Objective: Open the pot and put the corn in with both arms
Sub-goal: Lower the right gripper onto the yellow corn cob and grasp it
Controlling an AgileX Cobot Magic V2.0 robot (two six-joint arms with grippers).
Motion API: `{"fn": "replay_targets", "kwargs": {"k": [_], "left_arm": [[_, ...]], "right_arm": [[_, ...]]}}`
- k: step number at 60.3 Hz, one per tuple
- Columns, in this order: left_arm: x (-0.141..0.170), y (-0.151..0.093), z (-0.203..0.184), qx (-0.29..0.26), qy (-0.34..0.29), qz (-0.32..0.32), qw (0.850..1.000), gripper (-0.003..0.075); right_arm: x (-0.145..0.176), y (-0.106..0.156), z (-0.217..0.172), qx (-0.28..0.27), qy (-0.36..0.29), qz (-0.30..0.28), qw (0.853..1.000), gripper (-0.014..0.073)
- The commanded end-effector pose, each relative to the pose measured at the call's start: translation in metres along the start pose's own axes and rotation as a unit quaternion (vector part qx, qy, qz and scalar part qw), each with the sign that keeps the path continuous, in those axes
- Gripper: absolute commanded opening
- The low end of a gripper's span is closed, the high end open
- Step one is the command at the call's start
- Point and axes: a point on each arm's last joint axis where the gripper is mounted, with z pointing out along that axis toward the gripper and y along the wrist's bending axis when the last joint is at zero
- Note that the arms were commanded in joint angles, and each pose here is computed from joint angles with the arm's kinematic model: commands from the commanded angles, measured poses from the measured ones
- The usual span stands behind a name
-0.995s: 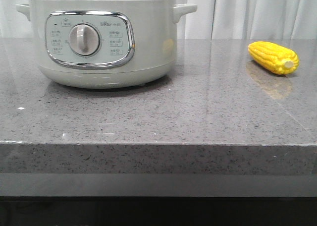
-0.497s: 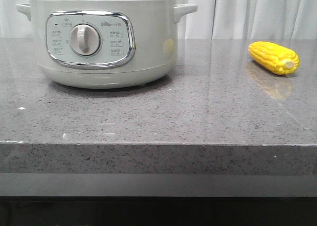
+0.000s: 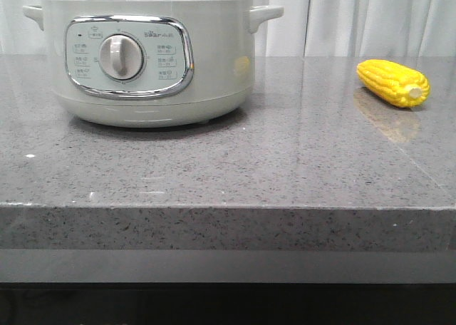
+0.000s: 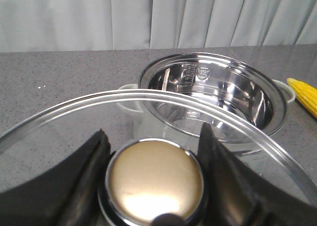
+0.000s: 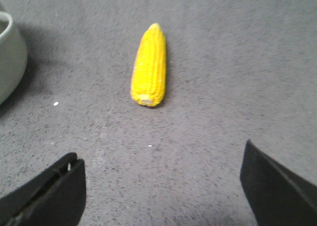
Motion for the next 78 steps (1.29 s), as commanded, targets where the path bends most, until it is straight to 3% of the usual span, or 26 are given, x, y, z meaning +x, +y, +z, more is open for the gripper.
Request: {"fn": "replay_targets", "kwargs": {"k": [1, 18, 47, 78], "left_arm": [[-0.023, 0.0, -0.009, -0.002, -0.093, -0.007, 0.996, 0.0221], [-0.023, 0.0, -0.009, -0.002, -0.093, -0.007, 0.996, 0.0221], [-0.023, 0.0, -0.009, -0.002, -0.093, -0.007, 0.996, 0.0221], [-0.023, 0.0, -0.009, -0.002, -0.093, -0.007, 0.996, 0.0221]], "right_arm": [[-0.027, 0.006, 0.014, -0.014, -0.013, -0.015, 1.0, 0.0645], [-0.062, 0.01, 0.091, -0.012, 0.06, -0.016, 0.998, 0.0645], [-0.088, 0.004, 0.196, 0.001, 0.156, -0.004, 0.988, 0.0645], [-0.07, 0.003, 0.27, 0.003, 0.2, -0.003, 0.98, 0.0645]]}}
